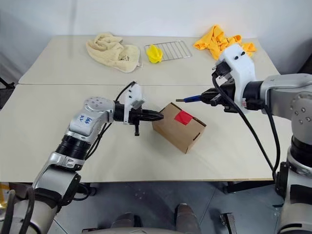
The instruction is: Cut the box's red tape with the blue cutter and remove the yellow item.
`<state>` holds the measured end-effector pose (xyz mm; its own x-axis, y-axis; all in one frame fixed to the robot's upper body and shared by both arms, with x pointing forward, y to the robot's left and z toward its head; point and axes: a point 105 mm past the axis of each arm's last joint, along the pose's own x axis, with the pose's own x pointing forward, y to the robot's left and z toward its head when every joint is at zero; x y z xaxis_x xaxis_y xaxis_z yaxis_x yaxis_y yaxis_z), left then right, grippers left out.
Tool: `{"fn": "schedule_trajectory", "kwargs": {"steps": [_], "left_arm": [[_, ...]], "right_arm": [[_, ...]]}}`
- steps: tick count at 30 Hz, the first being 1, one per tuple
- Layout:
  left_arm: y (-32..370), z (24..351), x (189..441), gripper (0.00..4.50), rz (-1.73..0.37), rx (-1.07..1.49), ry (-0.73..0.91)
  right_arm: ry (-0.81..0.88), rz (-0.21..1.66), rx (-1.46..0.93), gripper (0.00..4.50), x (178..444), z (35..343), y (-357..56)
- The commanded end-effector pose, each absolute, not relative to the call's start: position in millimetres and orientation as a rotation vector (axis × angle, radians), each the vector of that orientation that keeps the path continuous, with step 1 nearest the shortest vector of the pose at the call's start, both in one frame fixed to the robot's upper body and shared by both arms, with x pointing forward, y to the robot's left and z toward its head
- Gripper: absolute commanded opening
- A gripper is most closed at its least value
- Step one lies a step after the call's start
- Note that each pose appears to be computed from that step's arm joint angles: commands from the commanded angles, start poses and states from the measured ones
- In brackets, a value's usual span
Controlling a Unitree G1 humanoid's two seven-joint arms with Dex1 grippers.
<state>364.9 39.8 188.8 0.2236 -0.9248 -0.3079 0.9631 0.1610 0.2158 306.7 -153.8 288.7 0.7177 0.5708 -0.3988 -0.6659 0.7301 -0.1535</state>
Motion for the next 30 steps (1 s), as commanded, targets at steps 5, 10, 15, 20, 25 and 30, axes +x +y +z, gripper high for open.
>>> {"fn": "schedule_trajectory", "kwargs": {"steps": [5, 10, 15, 20, 25, 30], "left_arm": [[26.8, 194.3, 370.1, 0.0, -1.356, 0.461, 0.123], [25.7, 190.1, 372.6, 0.0, -1.356, 0.492, 0.167], [25.8, 189.5, 375.9, 0.0, -1.343, 0.499, 0.185], [27.0, 188.8, 378.7, 0.0, -1.329, 0.51, 0.191], [27.4, 188.4, 380.2, 0.0, -1.325, 0.515, 0.195], [26.2, 188.6, 381.4, 0.0, -1.326, 0.52, 0.195]], "right_arm": [[0.297, 0.695, -0.314, 0.16, 304.7, 295.4, -151.9], [0.303, 0.696, -0.313, 0.16, 308.0, 292.1, -150.5], [0.314, 0.695, -0.315, 0.16, 311.3, 288.6, -151.6], [0.334, 0.676, -0.317, 0.16, 313.3, 284.3, -157.8], [0.345, 0.651, -0.317, 0.16, 315.1, 281.6, -164.5], [0.336, 0.624, -0.314, 0.16, 315.1, 284.7, -172.0]]}}
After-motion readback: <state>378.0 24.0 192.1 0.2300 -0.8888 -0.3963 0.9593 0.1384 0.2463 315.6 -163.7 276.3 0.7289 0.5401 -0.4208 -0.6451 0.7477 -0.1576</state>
